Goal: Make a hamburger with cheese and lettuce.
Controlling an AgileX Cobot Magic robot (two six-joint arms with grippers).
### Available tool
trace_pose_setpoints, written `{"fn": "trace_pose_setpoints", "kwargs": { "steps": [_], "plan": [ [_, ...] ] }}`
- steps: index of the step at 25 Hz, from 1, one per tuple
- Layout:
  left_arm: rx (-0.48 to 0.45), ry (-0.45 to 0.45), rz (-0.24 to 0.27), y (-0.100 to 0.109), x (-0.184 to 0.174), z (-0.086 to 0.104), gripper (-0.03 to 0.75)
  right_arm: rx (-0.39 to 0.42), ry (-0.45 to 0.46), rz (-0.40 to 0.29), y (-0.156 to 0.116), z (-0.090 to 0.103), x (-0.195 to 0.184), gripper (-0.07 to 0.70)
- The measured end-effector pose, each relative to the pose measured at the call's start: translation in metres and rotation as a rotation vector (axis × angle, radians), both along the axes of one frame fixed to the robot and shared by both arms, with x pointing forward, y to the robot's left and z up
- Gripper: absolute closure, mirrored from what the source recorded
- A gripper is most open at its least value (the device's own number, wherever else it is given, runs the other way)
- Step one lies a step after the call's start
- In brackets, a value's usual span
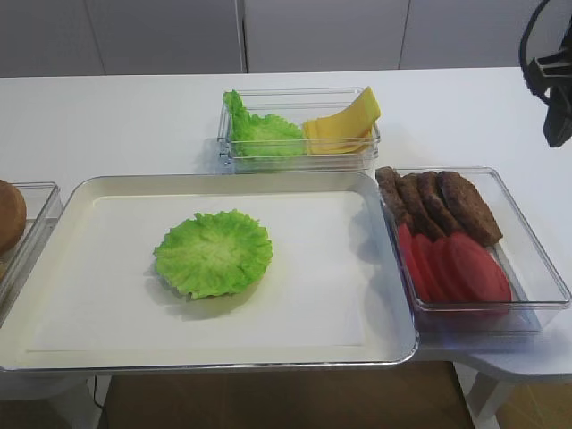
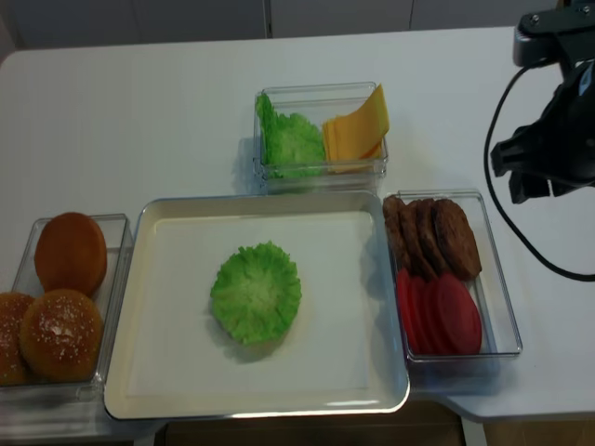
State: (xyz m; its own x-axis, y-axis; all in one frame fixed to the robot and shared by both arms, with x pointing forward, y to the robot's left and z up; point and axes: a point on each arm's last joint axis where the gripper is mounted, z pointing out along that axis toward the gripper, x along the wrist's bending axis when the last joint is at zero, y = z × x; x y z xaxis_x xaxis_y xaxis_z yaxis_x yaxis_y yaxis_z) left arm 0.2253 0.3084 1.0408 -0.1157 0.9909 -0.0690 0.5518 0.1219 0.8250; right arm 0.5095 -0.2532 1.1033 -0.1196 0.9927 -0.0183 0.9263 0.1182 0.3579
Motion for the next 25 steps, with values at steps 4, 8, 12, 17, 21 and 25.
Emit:
{"fn": "trace_pose_setpoints", "kwargs": {
  "steps": [4,8,12,17,21,25],
  "plan": [
    [0.000,0.000,0.000,0.000,0.000,0.000,0.354,0.000,0.010,-0.007,-0.004,0.015,-0.020,0.254],
    [0.000,0.000,0.000,0.000,0.000,0.000,0.354,0.011,-0.057,-0.010,-0.008,0.036,-0.043,0.254],
    [0.000,0.000,0.000,0.000,0.000,0.000,0.354,0.035,-0.149,-0.024,-0.013,0.058,-0.069,0.254],
    [0.000,0.000,0.000,0.000,0.000,0.000,0.354,0.071,-0.210,-0.031,-0.018,0.062,-0.109,0.254],
    [0.000,0.000,0.000,0.000,0.000,0.000,0.354,0.103,-0.208,-0.043,-0.023,0.044,-0.146,0.254],
    [0.000,0.000,0.000,0.000,0.000,0.000,0.354,0.122,-0.266,-0.053,-0.031,0.028,-0.189,0.254]
  ]
}}
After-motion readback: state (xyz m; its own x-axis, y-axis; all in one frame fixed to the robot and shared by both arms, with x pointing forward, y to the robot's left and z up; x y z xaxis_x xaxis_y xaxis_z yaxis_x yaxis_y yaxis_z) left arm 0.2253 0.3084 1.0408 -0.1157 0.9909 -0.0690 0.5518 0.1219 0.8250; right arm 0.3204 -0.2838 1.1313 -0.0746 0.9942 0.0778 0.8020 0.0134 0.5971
